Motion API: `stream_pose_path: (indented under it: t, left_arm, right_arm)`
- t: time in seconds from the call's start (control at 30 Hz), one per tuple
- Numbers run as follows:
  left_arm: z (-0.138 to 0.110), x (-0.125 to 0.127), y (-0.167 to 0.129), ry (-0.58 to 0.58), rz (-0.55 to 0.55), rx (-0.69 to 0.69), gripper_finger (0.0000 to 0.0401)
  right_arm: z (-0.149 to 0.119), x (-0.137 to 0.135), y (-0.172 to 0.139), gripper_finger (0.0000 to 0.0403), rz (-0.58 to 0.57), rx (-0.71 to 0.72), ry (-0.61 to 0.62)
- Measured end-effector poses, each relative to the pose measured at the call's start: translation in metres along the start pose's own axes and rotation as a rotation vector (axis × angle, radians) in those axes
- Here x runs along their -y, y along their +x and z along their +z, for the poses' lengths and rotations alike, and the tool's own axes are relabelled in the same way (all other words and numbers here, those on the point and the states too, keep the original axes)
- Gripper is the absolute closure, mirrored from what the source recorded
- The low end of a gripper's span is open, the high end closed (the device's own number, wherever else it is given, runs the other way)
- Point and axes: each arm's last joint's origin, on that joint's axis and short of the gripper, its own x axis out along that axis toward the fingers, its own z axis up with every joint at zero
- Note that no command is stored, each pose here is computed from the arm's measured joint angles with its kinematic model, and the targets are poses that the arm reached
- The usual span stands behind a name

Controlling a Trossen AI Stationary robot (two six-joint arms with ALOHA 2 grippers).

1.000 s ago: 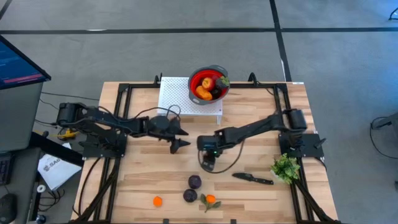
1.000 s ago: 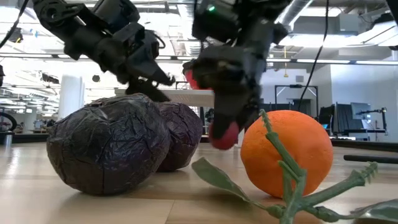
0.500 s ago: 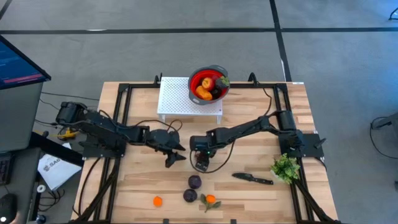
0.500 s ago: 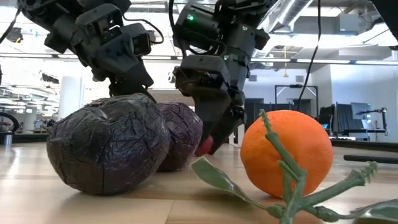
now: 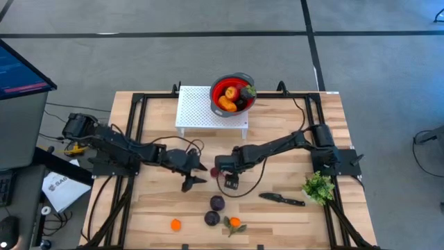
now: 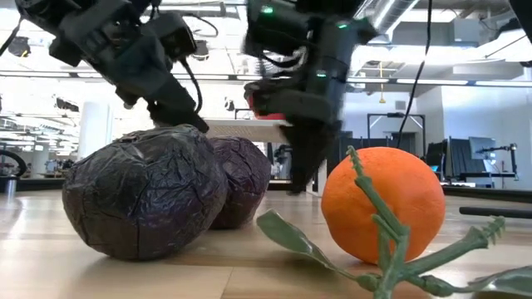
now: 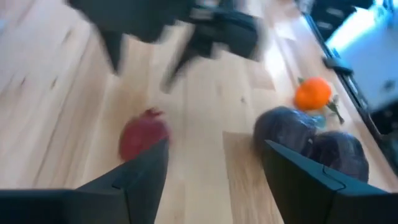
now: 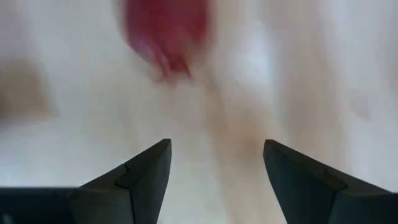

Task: Pick & Place Fruit
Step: Put the pomegranate into the red strainer on the shelf

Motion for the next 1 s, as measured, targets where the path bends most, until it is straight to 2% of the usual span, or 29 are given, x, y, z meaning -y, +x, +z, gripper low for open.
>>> stream_pose_path:
  t: [0.07,0.1,0.27,0.33,0.47,0.53,0.6,0.67,0.8,0.93,1.0]
  left_arm:
    - [0.002,0.003,0.0,0.07,0.001,0.03,0.014]
    - [0.003,0.003,0.0,0.078,0.006,0.041,0.0134]
    - [0.013,-0.007,0.007,0.025,0.084,0.071,0.0098]
    - [0.019,-0.01,0.019,0.004,0.093,0.071,0.0089]
    - [0.016,-0.014,0.046,-0.074,0.134,0.013,0.0087]
    - [0.014,-0.016,0.055,-0.1,0.161,-0.011,0.0093]
    - [0.017,-0.016,0.067,-0.152,0.183,0.0,0.01]
    - [0.012,-0.019,0.07,-0.202,0.232,-0.03,0.0107]
    - [0.008,-0.021,0.072,-0.241,0.312,-0.062,0.0116]
    - [0.005,-0.023,0.07,-0.278,0.342,-0.071,0.0121]
    - [0.006,-0.022,0.071,-0.27,0.321,-0.067,0.0123]
  right_arm:
    - [-0.012,-0.001,-0.008,0.0153,-0.091,-0.011,-0.029]
    - [-0.013,-0.004,-0.012,0.0154,-0.101,0.029,-0.022]
    - [-0.045,-0.006,-0.027,0.0154,-0.199,0.076,0.056]
    - [-0.059,-0.003,-0.033,0.0154,-0.238,0.092,0.096]
    - [-0.075,0.003,-0.041,0.0154,-0.231,0.145,0.17]
    - [-0.075,0.003,-0.043,0.0154,-0.207,0.198,0.206]
    - [-0.082,0.006,-0.048,0.0154,-0.218,0.198,0.208]
    - [-0.079,0.005,-0.048,0.0154,-0.187,0.255,0.228]
    - [-0.079,0.003,-0.048,0.0154,-0.179,0.277,0.226]
    - [-0.078,-0.001,-0.045,0.0154,-0.175,0.295,0.2]
    - [-0.079,-0.001,-0.042,0.0154,-0.188,0.288,0.189]
